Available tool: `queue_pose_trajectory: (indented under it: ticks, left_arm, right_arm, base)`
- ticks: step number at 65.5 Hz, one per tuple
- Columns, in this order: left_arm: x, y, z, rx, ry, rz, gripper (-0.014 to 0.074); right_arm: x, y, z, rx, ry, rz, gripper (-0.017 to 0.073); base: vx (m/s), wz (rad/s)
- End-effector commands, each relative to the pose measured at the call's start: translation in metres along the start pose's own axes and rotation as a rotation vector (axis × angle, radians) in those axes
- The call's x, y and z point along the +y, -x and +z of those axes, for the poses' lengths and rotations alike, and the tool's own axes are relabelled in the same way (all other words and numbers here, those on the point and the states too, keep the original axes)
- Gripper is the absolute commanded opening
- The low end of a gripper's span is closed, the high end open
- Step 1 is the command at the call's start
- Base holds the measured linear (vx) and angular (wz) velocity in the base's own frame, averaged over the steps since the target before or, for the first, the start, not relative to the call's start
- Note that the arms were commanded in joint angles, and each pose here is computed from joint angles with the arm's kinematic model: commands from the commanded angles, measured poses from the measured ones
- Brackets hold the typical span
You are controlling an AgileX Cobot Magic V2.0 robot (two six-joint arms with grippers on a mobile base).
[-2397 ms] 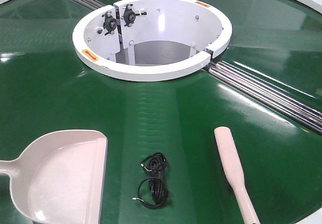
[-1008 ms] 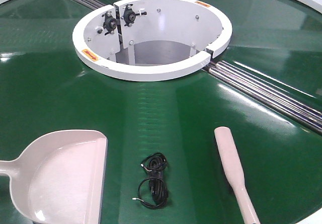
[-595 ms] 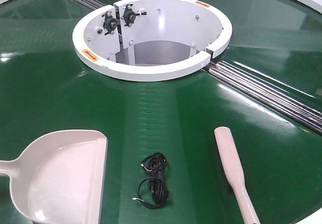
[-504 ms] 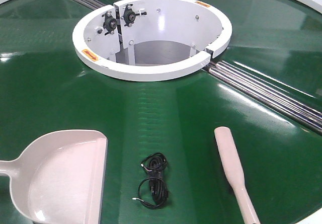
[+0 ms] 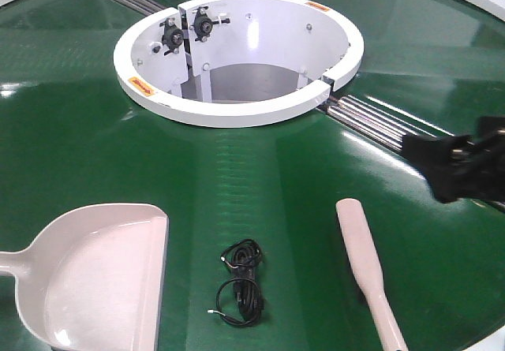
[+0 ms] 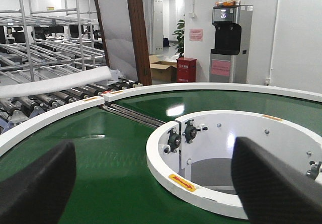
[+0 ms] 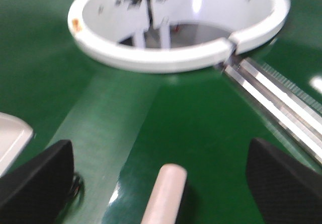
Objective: Clean and inspect green conveyor with broom and dustpan
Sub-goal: 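Reach the right gripper down to the pink brush handle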
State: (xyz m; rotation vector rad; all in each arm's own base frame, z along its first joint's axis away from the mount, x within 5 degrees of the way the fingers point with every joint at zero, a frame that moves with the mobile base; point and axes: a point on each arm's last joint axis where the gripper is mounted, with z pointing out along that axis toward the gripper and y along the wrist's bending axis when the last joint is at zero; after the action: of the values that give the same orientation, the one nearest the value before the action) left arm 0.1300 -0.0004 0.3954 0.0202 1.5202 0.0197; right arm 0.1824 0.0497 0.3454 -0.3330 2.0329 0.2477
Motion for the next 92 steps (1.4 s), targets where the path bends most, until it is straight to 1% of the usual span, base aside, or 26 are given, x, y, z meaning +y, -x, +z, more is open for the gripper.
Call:
queue_pose_trajectory:
  ticks: [1,6,13,15,25,36,42,52,64,84,92]
  left_arm:
    - [-0.001,0.017,0.000,-0.093,-0.007,-0.004,0.0578]
    - [-0.001,0.016,0.000,-0.088,-0.007,-0.004,0.0578]
    - [-0.001,0.015,0.000,-0.077,-0.007,-0.004,0.0578]
    - [-0.001,0.015,0.000,-0.072,-0.007,-0.004,0.0578]
    - [-0.001,0.013,0.000,-0.057,-0.006,-0.004,0.0578]
    - [-0.001,0.013,0.000,-0.057,-0.006,-0.004,0.0578]
    - [-0.001,0.013,0.000,-0.057,-0.006,-0.004,0.0578]
    - [-0.001,0.013,0.000,-0.057,-0.006,-0.004,0.0578]
    - [-0.001,0.013,0.000,-0.057,-0.006,-0.004,0.0577]
    - [-0.001,0.013,0.000,-0.057,-0.006,-0.004,0.0577]
    - [-0.001,0.013,0.000,-0.057,-0.006,-0.004,0.0577]
  right_arm:
    - [-0.001,0.017,0.023,0.043,0.017,0.027,0.0630]
    - [-0.004,0.019,0.047,0.157,0.027,0.081,0.0628]
    - [-0.008,0.021,0.077,0.309,0.027,0.120,0.0624]
    - [-0.008,0.021,0.085,0.357,0.031,0.126,0.0623]
    - [-0.012,0.019,0.119,0.551,0.049,0.116,0.0617]
    - [-0.015,0.009,0.143,0.706,0.054,0.132,0.0608]
    - [-0.016,0.002,0.151,0.746,0.049,0.157,0.0603]
    - [-0.016,-0.009,0.160,0.818,0.049,0.167,0.0597]
    - [-0.018,-0.019,0.173,0.862,0.041,0.185,0.0594]
    - [-0.020,-0.039,0.193,0.941,0.039,0.200,0.0594]
    - [-0.021,-0.042,0.195,0.949,0.039,0.201,0.0563]
  base:
    - [0.00,0.00]
    - [0.00,0.00]
    - [0.00,0.00]
    - [0.00,0.00]
    - [0.00,0.00]
    - [0.00,0.00]
    - [0.00,0.00]
    - [0.00,0.00]
    - [0.00,0.00]
    - [0.00,0.00]
    - [0.00,0.00]
